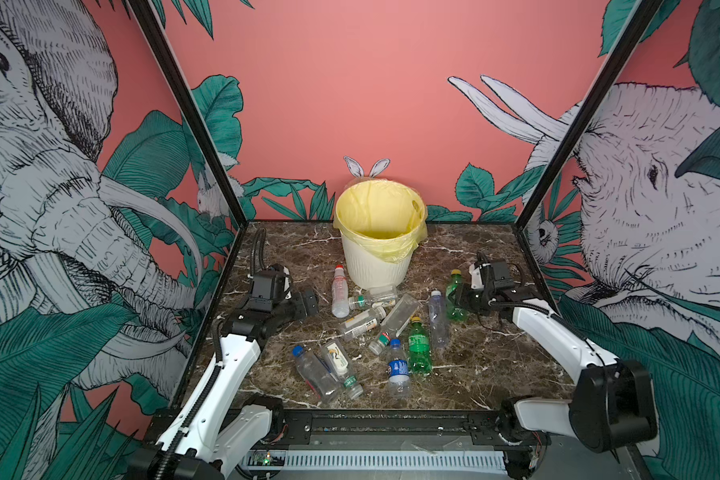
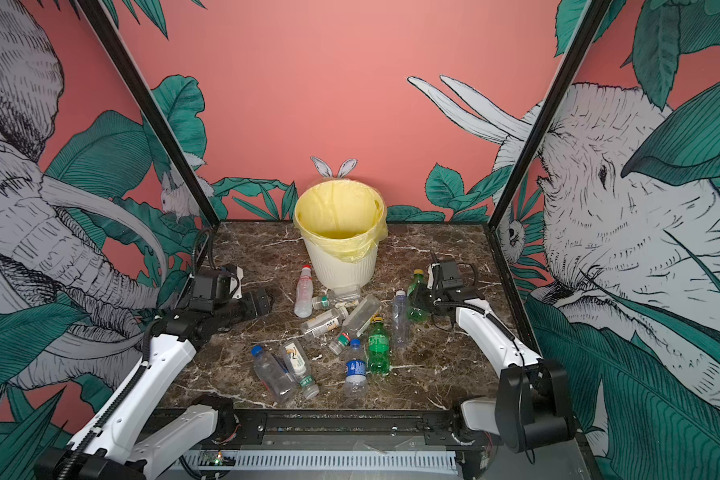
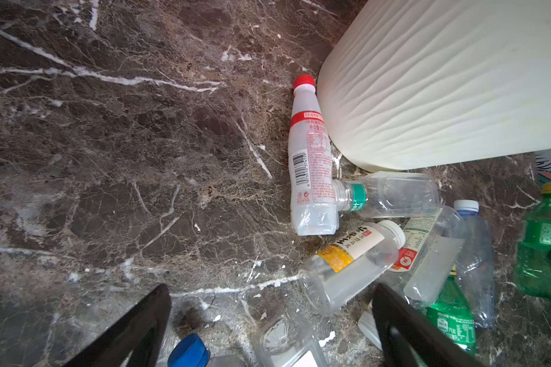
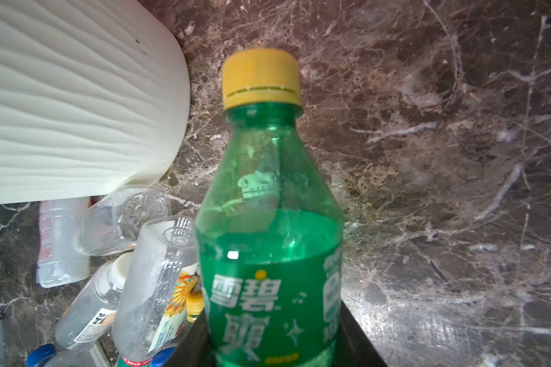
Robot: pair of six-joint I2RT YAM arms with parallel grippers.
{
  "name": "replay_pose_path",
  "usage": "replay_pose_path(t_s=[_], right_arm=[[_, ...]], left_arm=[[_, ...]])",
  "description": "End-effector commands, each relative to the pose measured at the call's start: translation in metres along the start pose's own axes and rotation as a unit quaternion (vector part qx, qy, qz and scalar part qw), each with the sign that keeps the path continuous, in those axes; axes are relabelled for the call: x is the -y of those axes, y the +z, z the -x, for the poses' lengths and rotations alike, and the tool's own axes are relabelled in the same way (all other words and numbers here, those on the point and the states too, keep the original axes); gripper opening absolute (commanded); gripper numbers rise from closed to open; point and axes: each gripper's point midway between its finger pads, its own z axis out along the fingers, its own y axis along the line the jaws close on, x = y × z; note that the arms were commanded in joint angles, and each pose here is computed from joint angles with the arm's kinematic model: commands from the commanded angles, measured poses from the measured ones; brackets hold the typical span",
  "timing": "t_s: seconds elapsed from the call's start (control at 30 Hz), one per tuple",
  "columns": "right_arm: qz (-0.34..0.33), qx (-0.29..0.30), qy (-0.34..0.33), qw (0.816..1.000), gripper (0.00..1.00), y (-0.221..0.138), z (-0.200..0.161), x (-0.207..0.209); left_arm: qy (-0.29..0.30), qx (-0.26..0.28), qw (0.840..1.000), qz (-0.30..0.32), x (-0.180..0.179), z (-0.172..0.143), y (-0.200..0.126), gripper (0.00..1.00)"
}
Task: Throw the plastic bottles in the bin
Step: Pick up the plastic bottle from the middle-right of the table, then throw the plastic bottle into the trash bin.
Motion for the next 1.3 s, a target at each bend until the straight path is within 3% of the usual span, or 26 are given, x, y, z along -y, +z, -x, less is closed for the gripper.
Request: replay_pose_path(t_s=[0.0,0.3,0.63,0.83,1.27], right_arm=[[0.024,0.017,0.008,1.0,0.46,-0.007,0.005,-0.008],[0.089,0.047,0.024,0.995,0.45,-0.028,0.018,-0.035],[0.183,0.109,0.037,0.976,0.45,-0.072,0.045,-0.075],[0.279,0.15,0.025,0.948,0.45,-0.1,0.06,-0.109],[0.36,0.215,-0.016,0.908,0.47,-0.153,0.07,-0.137]], left_arm=[[-0.005,0.008,1.0,0.006,-0.004,0.0,-0.003,0.99],[-0.011,0.004,1.0,0.008,-0.006,-0.003,-0.002,0.99],[-0.017,0.004,1.0,0.006,-0.005,-0.002,-0.001,0.99],[-0.019,0.008,1.0,0.005,-0.004,0.0,-0.004,0.99],[-0.027,0.018,0.999,0.006,-0.004,0.003,-0.009,0.99]])
